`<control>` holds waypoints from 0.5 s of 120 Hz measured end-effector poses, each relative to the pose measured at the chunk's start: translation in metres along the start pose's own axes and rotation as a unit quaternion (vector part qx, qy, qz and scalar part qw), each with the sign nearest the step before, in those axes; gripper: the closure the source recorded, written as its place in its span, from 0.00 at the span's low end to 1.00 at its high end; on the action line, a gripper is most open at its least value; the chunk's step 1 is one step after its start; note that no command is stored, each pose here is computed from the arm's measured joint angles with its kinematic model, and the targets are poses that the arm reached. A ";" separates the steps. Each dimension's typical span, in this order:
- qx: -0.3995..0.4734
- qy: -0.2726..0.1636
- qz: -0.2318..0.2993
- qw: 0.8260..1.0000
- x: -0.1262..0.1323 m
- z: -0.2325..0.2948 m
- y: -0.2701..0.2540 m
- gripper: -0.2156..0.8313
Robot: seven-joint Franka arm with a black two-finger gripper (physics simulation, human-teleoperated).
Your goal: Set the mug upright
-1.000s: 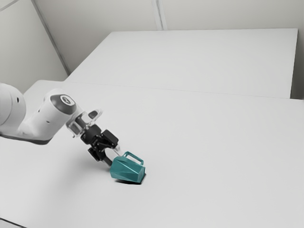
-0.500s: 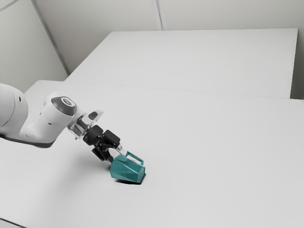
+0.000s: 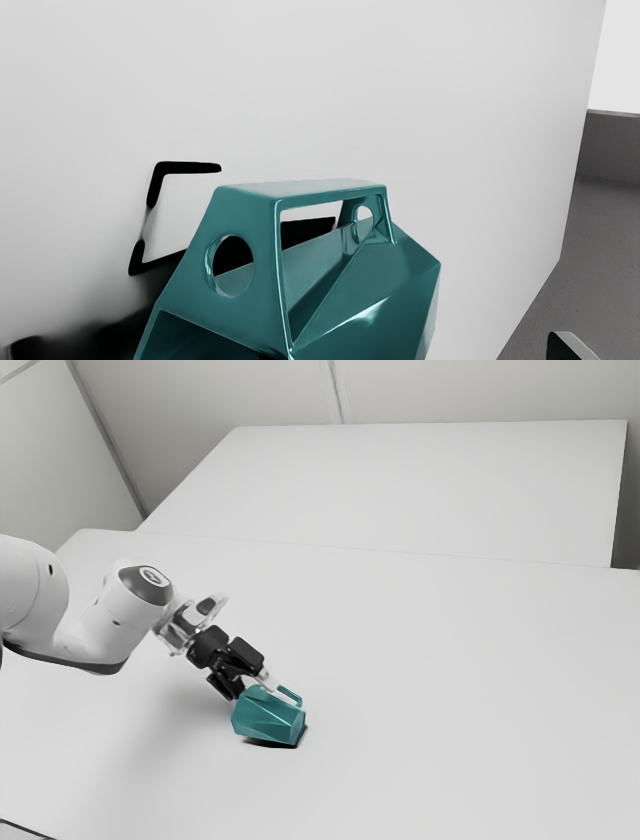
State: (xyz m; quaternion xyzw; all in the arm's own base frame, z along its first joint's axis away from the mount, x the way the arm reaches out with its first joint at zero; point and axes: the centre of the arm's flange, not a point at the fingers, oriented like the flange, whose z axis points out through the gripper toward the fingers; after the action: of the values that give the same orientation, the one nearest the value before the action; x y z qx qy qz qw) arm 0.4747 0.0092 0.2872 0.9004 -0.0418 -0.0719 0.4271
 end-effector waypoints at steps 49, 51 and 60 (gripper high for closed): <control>-0.005 0.002 0.008 1.000 0.003 0.005 0.004 0.83; -0.005 0.002 0.009 1.000 0.003 0.005 0.005 0.84; -0.004 0.004 0.015 1.000 0.006 0.003 0.010 0.86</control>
State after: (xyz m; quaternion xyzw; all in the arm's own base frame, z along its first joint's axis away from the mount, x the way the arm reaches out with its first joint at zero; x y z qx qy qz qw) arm 0.4803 -0.0001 0.2923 0.8981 -0.0534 -0.0623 0.4321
